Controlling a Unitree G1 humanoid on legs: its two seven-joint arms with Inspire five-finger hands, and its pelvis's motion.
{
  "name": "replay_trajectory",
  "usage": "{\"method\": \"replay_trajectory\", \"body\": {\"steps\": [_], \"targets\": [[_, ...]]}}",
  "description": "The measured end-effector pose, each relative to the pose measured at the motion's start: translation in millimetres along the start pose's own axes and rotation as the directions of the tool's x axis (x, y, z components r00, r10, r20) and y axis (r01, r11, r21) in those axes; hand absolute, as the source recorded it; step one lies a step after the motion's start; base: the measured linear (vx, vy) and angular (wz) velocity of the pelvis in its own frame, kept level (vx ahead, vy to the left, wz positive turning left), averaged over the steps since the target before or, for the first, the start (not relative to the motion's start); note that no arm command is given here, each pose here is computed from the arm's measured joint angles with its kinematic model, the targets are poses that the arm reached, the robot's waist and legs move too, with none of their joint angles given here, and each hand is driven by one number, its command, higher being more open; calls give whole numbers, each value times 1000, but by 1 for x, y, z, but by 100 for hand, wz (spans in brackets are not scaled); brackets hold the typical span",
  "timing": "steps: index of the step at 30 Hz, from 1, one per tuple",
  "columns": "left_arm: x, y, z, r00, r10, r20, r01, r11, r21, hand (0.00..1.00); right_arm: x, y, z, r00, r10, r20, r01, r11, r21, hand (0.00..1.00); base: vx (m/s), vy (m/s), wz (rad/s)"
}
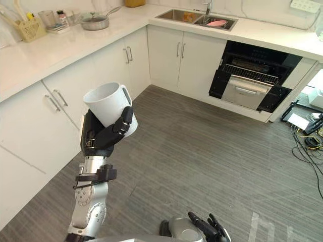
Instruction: Walk over to the sink, pick up the cup, carry it to the dishwasher, place the cup inside the dishwasher, then close the dishwasher door
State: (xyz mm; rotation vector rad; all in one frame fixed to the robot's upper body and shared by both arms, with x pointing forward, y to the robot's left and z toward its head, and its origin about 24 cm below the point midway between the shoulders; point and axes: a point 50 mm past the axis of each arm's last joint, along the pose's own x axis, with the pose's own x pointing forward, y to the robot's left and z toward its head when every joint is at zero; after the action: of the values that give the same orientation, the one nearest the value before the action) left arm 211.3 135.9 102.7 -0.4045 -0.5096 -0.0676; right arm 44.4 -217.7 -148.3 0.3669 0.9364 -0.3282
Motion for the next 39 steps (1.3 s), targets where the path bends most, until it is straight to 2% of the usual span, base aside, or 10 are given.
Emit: {"method": "replay_trajectory", "body": {"steps": [5, 10, 14, 18, 21, 26, 29, 32, 39], "targets": [[-11, 20, -2, 998, 53, -36, -51, 997, 55, 0, 2, -6, 4, 1000, 11, 26, -10, 999, -42, 100, 437, -9, -68], [-13, 26, -5, 995, 81, -49, -78, 995, 64, 0, 19, -5, 40, 995, 34, 96, -18, 987, -161, 100, 502, 231, -103], [-16, 34, -19, 990, 74, -122, -62, 993, 98, 0, 17, -2, 16, 1000, 5, 21, -2, 993, -122, 100, 647, 348, -37], [-8, 28, -18, 992, 26, -121, -14, 996, 94, 0, 8, -4, -13, 998, -41, -58, 41, 999, 5, 100, 397, 212, -19], [-1, 23, -17, 994, 46, -95, -36, 993, 110, 0, 0, -2, -29, 996, -31, -85, 35, 999, 41, 100, 356, 126, -14], [21, 11, -17, 998, 8, -60, -3, 996, 87, 0, 7, 4, -13, 999, -30, -15, 31, 998, 57, 100, 429, -27, 41], [16, 21, -15, 997, 37, -63, -30, 994, 106, 0, 5, 4, -18, 999, -33, -31, 34, 998, 43, 100, 539, -137, 12], [5, 26, -23, 990, 102, -95, -96, 993, 68, 0, 9, -6, 0, 999, -37, -7, 37, 999, -8, 100, 492, -112, -10], [7, 0, -26, 996, -28, -90, 28, 1000, 0, 0, 9, -2, -1, 999, -19, -45, 20, 1000, 18, 100, 288, -149, 17]]}}
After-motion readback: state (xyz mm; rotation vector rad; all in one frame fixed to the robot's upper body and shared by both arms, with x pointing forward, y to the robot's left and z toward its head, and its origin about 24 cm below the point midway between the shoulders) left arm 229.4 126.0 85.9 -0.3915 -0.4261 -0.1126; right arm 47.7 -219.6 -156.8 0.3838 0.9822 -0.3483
